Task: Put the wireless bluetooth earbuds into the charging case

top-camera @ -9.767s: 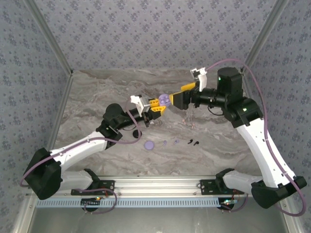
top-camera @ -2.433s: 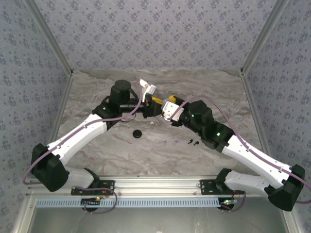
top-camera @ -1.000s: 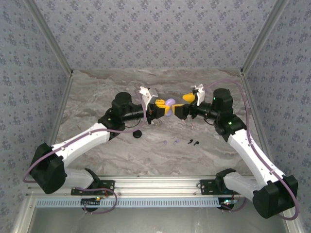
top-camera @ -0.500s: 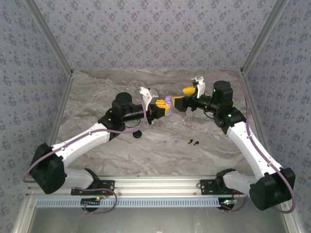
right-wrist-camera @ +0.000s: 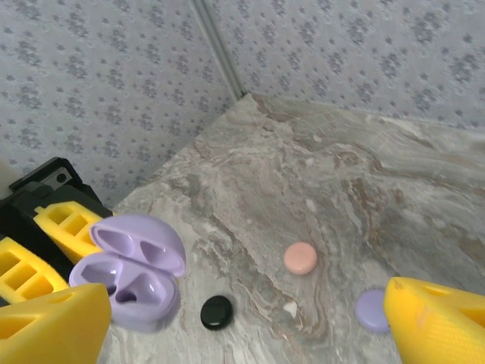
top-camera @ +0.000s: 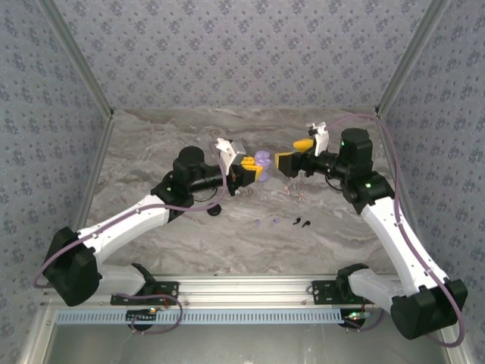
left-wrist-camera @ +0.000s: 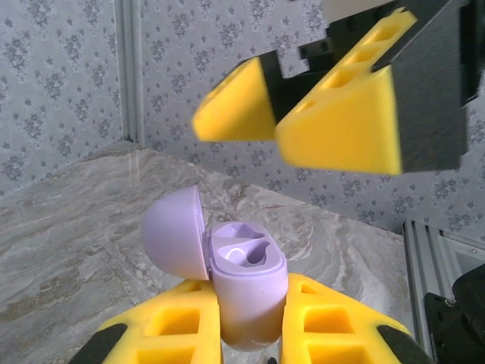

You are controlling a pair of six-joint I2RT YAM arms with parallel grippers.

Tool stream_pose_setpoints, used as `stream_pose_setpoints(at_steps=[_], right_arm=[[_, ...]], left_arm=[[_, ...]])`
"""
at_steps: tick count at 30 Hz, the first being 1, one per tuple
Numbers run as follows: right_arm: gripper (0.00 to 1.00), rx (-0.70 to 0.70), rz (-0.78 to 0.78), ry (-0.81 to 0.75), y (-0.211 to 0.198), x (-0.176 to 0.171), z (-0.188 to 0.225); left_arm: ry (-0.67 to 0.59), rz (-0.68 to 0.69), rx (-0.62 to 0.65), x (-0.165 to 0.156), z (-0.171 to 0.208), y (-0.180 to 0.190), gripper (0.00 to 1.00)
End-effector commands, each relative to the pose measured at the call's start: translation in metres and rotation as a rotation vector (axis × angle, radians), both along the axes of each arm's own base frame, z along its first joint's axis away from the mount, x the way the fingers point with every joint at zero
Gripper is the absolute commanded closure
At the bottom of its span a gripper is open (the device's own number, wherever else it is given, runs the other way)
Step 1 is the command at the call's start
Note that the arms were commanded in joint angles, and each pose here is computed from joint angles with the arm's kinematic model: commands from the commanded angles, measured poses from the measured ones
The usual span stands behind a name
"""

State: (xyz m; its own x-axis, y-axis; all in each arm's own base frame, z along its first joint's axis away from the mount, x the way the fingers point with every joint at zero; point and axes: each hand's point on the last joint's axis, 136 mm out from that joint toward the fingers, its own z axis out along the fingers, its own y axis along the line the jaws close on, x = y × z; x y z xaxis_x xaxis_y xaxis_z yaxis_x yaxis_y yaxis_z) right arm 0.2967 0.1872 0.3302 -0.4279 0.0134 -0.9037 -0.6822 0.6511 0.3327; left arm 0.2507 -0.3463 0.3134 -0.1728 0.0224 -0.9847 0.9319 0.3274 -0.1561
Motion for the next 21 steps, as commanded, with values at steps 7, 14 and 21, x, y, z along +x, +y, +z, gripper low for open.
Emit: stream_pose_setpoints(at_steps=[7, 14, 21], right_arm=[[0.15, -0.113, -0.269, 0.409, -0.039, -0.024, -0.080], [0.22, -0.184, -0.452, 0.709, -0.036, -0.048, -0.165], [0.32, -0.341, -0.443, 0.818, -0.002, -0.058, -0.221]], left_arm=[[-0.062, 0.088, 0.023, -0.005, -0.002, 0.023, 1.00], [-0.083, 0.108, 0.039, -0.011, -0.007, 0.033, 1.00], [-0.097, 0.106, 0.033, -0.014, -0.004, 0.035, 1.00]])
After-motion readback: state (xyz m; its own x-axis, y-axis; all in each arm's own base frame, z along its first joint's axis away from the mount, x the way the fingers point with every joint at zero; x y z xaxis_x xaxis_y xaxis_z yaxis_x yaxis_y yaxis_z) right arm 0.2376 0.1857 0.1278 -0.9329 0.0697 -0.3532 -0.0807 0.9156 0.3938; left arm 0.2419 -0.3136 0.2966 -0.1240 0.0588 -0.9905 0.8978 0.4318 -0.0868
